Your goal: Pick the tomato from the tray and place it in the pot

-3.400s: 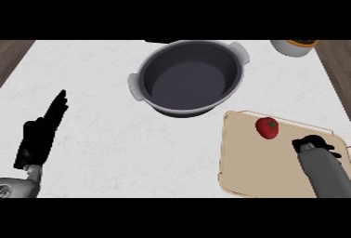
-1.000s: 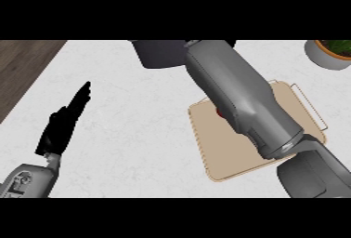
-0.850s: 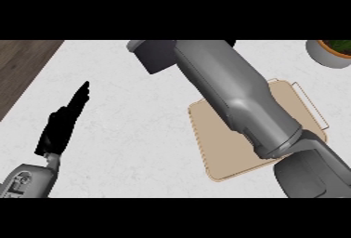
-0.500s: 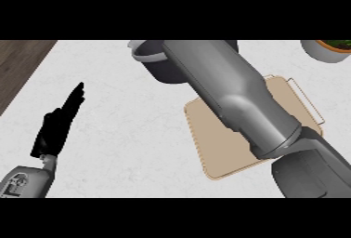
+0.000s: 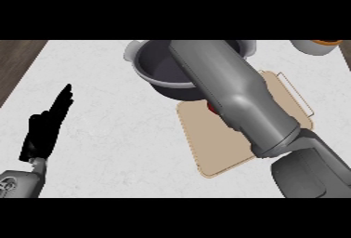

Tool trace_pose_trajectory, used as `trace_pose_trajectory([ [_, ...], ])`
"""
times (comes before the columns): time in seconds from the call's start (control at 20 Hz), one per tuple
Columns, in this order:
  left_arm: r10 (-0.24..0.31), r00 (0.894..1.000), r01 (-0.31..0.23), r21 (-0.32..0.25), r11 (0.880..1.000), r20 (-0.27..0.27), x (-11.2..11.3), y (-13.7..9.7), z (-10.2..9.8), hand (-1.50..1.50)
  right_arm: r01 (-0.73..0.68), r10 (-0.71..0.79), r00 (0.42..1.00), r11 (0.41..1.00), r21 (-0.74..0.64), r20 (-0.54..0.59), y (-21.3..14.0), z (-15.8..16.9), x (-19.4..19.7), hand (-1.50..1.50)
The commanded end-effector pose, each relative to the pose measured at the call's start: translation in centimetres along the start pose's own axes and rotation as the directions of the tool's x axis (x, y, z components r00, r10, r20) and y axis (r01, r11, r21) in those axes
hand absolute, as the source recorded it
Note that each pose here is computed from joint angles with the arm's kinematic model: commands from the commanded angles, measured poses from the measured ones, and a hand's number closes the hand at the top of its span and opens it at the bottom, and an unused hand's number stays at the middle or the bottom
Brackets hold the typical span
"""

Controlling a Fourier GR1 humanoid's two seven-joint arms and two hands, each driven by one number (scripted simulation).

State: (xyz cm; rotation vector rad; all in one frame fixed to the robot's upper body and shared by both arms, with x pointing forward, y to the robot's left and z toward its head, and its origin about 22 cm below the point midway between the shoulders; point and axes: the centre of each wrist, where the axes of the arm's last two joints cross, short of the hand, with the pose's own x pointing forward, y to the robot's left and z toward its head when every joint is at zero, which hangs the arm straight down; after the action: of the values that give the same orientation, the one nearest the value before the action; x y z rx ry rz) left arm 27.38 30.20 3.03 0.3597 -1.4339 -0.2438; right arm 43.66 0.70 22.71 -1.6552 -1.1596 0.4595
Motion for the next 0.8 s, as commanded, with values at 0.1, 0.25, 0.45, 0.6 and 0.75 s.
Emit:
trace_pose_trajectory([
  [0.1, 0.000, 1.000, 0.001, 0.024, 1.000, -0.015, -0.9, 0.0, 1.4, 0.00, 0.104, -0.107, 0.972, 0.994, -0.029, -0.207, 2.6, 0.0, -1.2, 1.50],
  [0.25, -0.005, 1.000, 0.006, 0.030, 1.000, -0.013, -0.9, 0.3, 1.4, 0.00, 0.098, -0.093, 0.971, 0.995, 0.014, -0.221, 4.0, -1.7, -3.1, 1.50],
  [0.45, 0.013, 1.000, -0.012, 0.054, 0.998, -0.016, -0.4, 0.6, 0.9, 0.00, 0.044, -0.034, 0.977, 0.998, 0.044, -0.211, 6.3, -1.8, -4.7, 1.50],
  [0.6, 0.015, 1.000, -0.016, 0.039, 0.999, 0.011, -0.1, -0.3, 1.0, 0.00, -0.024, 0.041, 0.976, 0.997, 0.080, -0.212, 7.7, -3.2, -6.8, 1.50],
  [0.75, 0.027, 1.000, -0.027, 0.017, 0.999, 0.007, -0.5, 0.4, 1.9, 0.00, 0.125, -0.100, 0.951, 0.990, 0.069, -0.293, 6.9, -4.7, -7.5, 1.50],
])
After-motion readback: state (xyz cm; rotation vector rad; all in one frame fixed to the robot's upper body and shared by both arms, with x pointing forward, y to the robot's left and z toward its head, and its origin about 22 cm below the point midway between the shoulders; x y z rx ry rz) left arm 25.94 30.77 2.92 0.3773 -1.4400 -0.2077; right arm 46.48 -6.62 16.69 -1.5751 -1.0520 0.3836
